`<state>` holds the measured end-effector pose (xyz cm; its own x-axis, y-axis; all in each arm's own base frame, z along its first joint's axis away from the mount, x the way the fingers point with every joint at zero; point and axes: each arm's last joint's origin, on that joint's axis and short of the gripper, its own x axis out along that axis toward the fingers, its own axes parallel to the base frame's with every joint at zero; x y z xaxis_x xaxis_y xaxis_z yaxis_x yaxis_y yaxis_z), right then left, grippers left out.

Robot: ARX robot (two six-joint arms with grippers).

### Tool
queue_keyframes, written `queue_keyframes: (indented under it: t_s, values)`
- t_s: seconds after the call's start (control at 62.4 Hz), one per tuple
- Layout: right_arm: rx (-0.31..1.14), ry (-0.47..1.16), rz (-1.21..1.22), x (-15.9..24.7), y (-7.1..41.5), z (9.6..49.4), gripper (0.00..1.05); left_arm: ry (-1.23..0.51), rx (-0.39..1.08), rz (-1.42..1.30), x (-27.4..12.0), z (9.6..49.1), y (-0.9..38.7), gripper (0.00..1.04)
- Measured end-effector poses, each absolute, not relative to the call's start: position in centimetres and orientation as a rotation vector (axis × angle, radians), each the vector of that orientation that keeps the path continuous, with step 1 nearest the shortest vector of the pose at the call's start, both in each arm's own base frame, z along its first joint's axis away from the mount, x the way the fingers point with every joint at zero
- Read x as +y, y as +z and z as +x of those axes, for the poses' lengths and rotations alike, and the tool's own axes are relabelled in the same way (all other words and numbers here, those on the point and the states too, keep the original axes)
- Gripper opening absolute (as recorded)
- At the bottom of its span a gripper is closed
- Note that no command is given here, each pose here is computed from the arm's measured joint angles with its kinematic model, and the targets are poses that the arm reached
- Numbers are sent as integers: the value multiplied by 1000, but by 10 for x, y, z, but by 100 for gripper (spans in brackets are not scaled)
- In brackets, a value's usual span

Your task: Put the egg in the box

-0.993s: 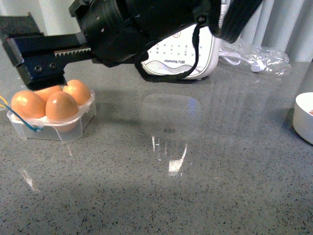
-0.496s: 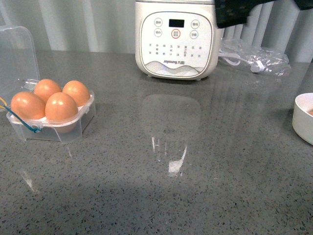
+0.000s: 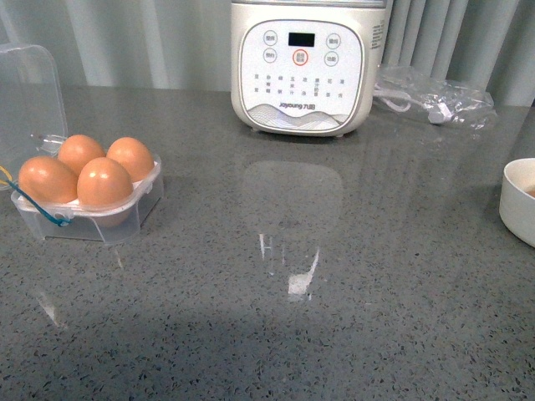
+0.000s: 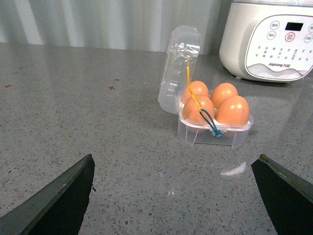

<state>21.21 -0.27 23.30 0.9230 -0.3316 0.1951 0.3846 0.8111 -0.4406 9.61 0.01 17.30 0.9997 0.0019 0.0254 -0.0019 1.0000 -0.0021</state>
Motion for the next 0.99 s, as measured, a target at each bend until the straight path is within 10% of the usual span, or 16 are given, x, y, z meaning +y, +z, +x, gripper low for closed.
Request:
queue_keyframes:
  t_s: [0.208, 0.577, 0.993]
  values:
    - [8, -7, -160, -16, 213, 174, 66, 2, -25, -2, 0, 96, 173, 98]
    - [9, 4, -17, -1, 190, 146, 4, 1, -26, -2, 0, 96, 173, 98]
    - [7, -1, -11, 0, 176, 128, 3, 2, -26, -2, 0, 96, 173, 98]
